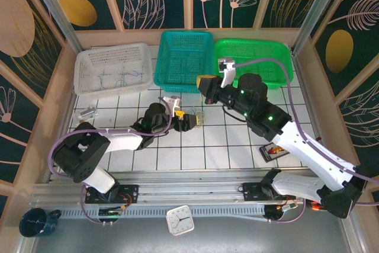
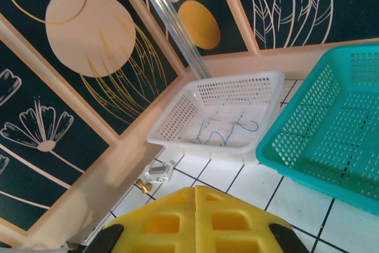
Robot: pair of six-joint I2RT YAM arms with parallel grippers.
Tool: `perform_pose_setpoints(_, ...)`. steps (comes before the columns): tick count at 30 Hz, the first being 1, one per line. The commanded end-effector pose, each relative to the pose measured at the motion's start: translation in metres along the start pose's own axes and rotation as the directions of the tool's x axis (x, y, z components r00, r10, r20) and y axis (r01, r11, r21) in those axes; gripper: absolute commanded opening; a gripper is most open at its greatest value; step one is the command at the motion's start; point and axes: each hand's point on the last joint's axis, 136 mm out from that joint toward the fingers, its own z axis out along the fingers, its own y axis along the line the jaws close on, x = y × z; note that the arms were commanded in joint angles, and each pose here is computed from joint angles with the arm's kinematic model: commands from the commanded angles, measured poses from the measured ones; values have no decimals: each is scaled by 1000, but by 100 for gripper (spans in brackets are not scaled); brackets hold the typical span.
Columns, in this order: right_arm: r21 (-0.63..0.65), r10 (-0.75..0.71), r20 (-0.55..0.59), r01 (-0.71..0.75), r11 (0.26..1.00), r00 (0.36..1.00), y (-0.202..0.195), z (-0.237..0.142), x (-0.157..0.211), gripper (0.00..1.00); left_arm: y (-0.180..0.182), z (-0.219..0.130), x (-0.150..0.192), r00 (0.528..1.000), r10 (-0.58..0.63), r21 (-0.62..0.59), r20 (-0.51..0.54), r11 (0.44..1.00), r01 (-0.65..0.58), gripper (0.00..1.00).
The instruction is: Untangle the cables
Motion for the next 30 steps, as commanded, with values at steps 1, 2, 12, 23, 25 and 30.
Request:
perform_pose_setpoints(1, -24, 28, 102, -26, 999, 994, 9, -14, -33, 0, -3, 1, 5, 1000, 1, 33, -3, 999, -1, 87)
perform_pose_setpoints(2, -25, 33, 112, -30, 999, 993, 9, -16, -36, 0, -3, 2, 7, 1000, -1, 32, -6, 999, 2, 85)
perform_pose_setpoints(12, -72, 74, 188, -61, 995, 979, 14, -32, -64, 0, 7, 5, 25, 999, -24, 26, -44, 999, 26, 70)
perform_pose_setpoints(23, -56, 113, 263, -101, 993, 958, -9, -40, -84, 0, 9, 0, 33, 998, -44, 29, -50, 999, 45, 72)
perform_pose_setpoints(25, -25, 121, 273, -119, 993, 954, -23, -40, -83, 0, 6, -3, 29, 998, -41, 33, -39, 999, 42, 77)
perform_pose_setpoints(30, 61, 119, 315, -145, 988, 942, -58, -42, -86, 0, 0, -11, 19, 999, -35, 36, -14, 999, 35, 93)
